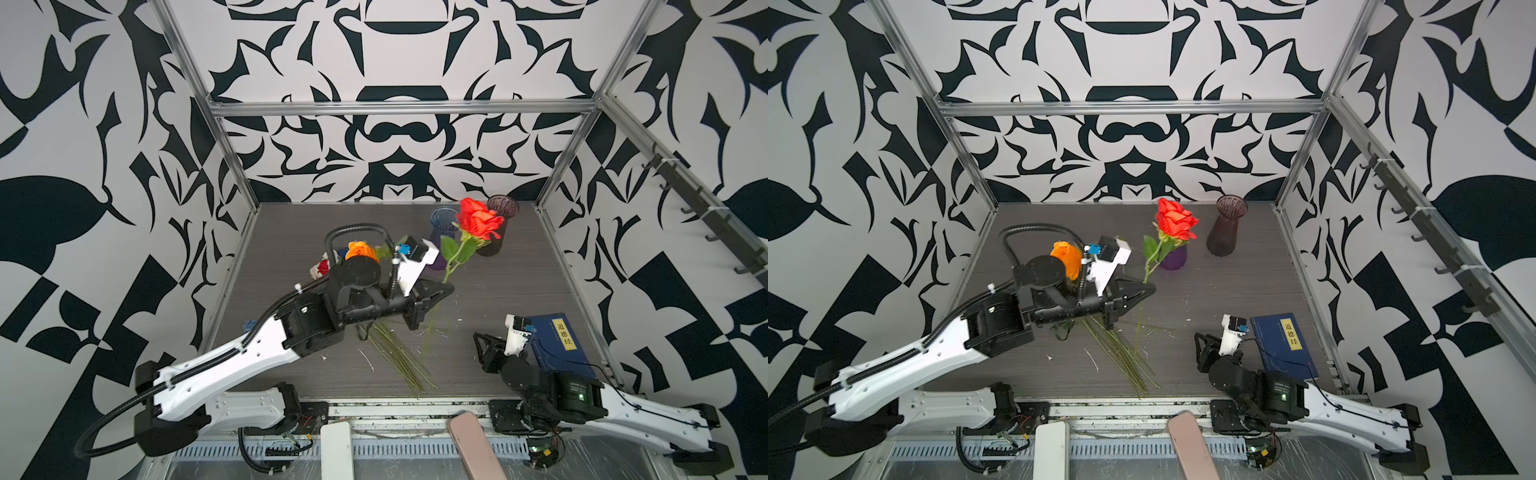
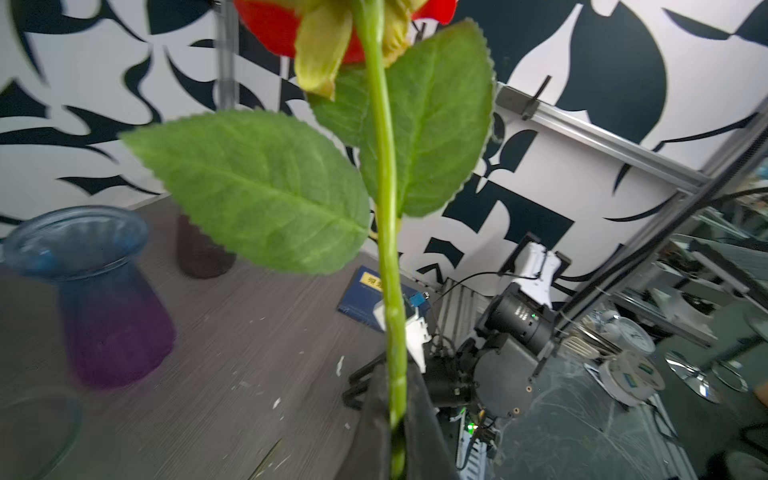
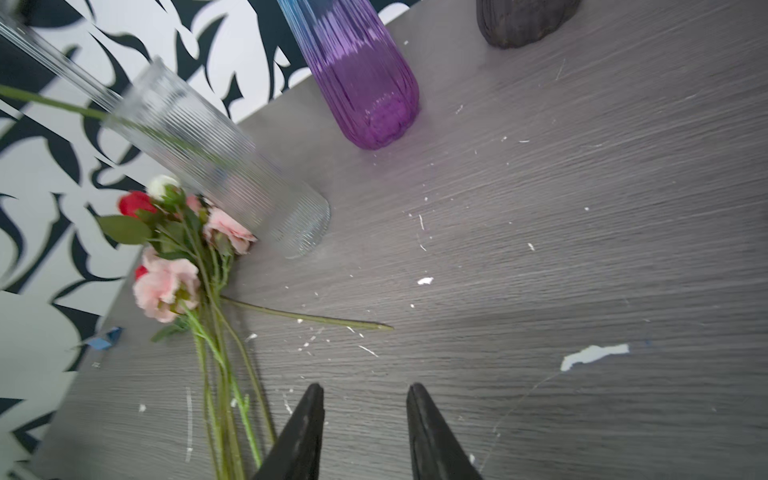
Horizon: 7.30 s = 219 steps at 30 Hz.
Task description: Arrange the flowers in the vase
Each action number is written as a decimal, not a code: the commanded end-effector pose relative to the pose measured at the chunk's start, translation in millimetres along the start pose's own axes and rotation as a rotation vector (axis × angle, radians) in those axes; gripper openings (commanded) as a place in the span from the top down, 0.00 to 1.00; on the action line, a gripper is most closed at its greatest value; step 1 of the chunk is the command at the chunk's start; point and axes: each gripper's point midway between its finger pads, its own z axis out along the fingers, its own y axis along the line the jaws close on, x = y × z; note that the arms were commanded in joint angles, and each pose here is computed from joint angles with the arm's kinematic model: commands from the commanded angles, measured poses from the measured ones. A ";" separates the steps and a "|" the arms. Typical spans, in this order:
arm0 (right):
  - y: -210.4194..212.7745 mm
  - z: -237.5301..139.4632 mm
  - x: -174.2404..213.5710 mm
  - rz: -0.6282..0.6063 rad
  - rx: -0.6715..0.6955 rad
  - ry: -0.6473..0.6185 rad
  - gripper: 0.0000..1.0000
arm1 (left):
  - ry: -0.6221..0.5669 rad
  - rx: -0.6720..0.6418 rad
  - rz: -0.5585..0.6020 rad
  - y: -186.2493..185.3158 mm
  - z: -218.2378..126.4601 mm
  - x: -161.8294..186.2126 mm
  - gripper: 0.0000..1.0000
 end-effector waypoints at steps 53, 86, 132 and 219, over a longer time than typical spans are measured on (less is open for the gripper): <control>18.6 -1.0 -15.6 0.023 -0.006 -0.035 0.63 | -0.136 -0.170 0.137 154.8 54.8 -119.3 1.00; 14.6 -2.6 -16.3 0.038 -0.009 -0.042 0.64 | -0.034 -0.283 0.129 184.7 63.3 -46.0 0.62; 136.3 58.5 25.5 -0.298 -0.003 0.231 0.60 | -0.282 -0.286 -0.538 149.4 -112.2 192.3 0.31; 216.4 166.3 128.5 -0.286 -0.144 0.804 0.70 | -0.299 -0.464 -0.623 176.0 -131.3 216.3 0.35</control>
